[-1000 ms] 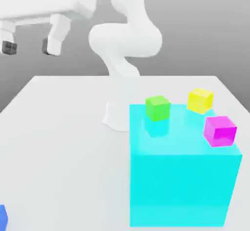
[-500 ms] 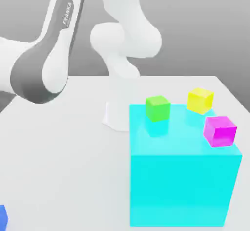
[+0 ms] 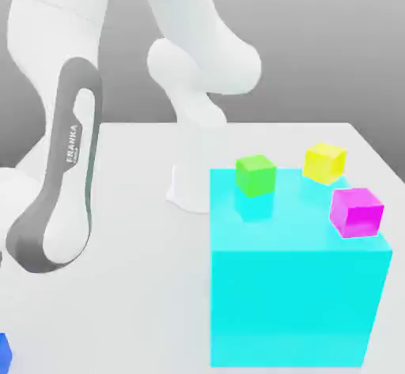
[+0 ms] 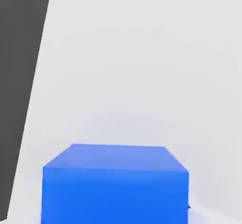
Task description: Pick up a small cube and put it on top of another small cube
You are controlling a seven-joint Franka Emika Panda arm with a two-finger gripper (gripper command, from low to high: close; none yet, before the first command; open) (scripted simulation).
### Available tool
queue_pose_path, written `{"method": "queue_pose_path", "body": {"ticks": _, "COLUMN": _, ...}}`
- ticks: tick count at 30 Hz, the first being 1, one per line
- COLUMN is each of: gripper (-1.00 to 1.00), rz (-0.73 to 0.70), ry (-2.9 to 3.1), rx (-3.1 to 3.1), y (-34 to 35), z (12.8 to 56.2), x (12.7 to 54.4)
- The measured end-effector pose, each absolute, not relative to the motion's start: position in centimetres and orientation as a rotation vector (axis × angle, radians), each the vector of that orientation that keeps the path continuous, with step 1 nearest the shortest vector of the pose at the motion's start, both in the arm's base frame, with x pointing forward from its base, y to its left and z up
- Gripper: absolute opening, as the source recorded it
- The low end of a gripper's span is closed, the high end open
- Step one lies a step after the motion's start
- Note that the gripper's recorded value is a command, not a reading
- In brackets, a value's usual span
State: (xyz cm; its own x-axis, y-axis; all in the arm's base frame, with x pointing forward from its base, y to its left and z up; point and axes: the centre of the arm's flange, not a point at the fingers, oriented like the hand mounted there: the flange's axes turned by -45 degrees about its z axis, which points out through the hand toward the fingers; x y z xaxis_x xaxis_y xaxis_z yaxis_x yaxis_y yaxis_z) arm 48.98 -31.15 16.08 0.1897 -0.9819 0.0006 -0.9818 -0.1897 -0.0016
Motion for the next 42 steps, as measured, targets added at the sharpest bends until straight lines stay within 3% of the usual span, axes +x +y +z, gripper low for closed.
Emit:
{"method": "queue_pose_path", "body": {"ticks": 4, "gripper": -1.0, "rz": -0.001, "ry": 1.892, "rx": -2.491, "y": -27.8, "z": 21.7, "x": 50.2}}
{"method": "queue_pose_path", "body": {"ticks": 9, "gripper": -1.0, "rz": 0.003, "ry": 1.57, "rx": -2.673, "y": -18.2, "z": 28.2, "x": 52.0}}
{"method": "queue_pose_path", "body": {"ticks": 15, "gripper": -1.0, "rz": 0.008, "ry": 1.104, "rx": -2.877, "y": -4.7, "z": 34.9, "x": 51.1}}
{"method": "queue_pose_path", "body": {"ticks": 22, "gripper": -1.0, "rz": 0.011, "ry": 0.623, "rx": -3.019, "y": 6.4, "z": 41.0, "x": 45.3}}
{"method": "queue_pose_path", "body": {"ticks": 31, "gripper": -1.0, "rz": 0.007, "ry": -0.055, "rx": -3.117, "y": 17.6, "z": 45.7, "x": 33.4}}
{"method": "queue_pose_path", "body": {"ticks": 34, "gripper": -1.0, "rz": 0.004, "ry": -0.246, "rx": -3.123, "y": 19.7, "z": 45.8, "x": 29.6}}
{"method": "queue_pose_path", "body": {"ticks": 37, "gripper": -1.0, "rz": 0.003, "ry": -0.283, "rx": -3.122, "y": 20.1, "z": 42.2, "x": 28.9}}
{"method": "queue_pose_path", "body": {"ticks": 38, "gripper": 1.0, "rz": 0.003, "ry": -0.285, "rx": -3.122, "y": 20.1, "z": 40.9, "x": 28.8}}
{"method": "queue_pose_path", "body": {"ticks": 42, "gripper": 1.0, "rz": 0.003, "ry": -0.285, "rx": -3.122, "y": 20.1, "z": 40.9, "x": 28.8}}
